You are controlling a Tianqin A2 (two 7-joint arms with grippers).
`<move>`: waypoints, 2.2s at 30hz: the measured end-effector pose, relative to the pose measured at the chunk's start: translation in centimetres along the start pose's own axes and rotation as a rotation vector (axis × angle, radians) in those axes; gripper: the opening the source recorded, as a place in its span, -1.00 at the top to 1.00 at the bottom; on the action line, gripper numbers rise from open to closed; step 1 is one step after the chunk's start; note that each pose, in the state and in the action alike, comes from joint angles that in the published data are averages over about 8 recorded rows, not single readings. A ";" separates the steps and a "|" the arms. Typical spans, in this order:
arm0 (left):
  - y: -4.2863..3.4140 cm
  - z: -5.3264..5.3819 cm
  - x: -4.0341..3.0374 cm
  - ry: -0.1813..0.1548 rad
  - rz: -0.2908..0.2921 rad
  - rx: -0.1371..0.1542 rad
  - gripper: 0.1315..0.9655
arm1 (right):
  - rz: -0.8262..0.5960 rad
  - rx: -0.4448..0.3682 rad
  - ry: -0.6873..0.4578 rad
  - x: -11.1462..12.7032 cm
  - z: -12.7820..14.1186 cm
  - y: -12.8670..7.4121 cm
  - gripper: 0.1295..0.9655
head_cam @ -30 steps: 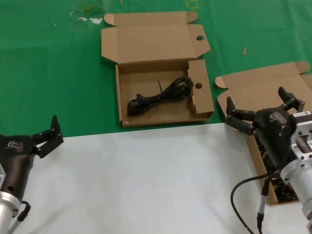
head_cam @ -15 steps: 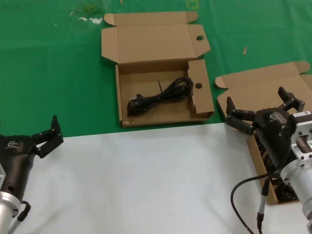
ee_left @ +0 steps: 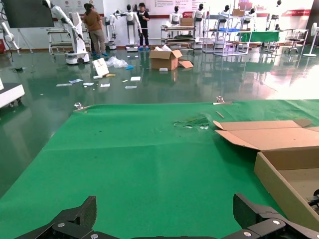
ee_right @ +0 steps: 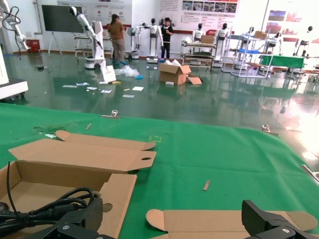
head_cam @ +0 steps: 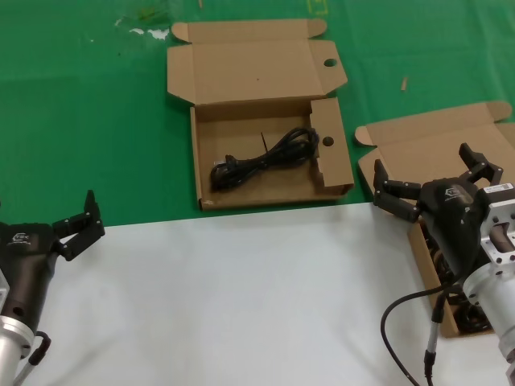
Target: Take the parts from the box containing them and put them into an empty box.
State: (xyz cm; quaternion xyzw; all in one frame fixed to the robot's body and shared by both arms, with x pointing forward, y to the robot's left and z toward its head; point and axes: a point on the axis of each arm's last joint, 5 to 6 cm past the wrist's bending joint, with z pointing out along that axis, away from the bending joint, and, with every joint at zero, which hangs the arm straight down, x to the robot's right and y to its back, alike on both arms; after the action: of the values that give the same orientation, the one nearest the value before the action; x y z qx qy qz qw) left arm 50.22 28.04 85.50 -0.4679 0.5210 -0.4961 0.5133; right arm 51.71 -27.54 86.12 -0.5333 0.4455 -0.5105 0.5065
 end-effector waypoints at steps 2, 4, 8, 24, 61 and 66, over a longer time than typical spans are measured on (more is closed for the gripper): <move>0.00 0.0 0.00 0.000 0.000 0.000 -1.00 | 0.000 0.000 0.000 0.0 0.0 0.0 -1.00; 0.00 0.0 0.00 0.000 0.000 0.000 -1.00 | 0.000 0.000 0.000 0.0 0.0 0.0 -1.00; 0.00 0.0 0.00 0.000 0.000 0.000 -1.00 | 0.000 0.000 0.000 0.0 0.0 0.0 -1.00; 0.00 0.0 0.00 0.000 0.000 0.000 -1.00 | 0.000 0.000 0.000 0.0 0.0 0.0 -1.00; 0.00 0.0 0.00 0.000 0.000 0.000 -1.00 | 0.000 0.000 0.000 0.0 0.0 0.0 -1.00; 0.00 0.0 0.00 0.000 0.000 0.000 -1.00 | 0.000 0.000 0.000 0.0 0.0 0.0 -1.00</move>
State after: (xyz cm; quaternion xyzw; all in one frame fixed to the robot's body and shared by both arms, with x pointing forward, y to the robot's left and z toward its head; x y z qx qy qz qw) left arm 50.22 28.04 85.50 -0.4679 0.5210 -0.4961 0.5133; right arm 51.71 -27.54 86.12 -0.5333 0.4455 -0.5105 0.5065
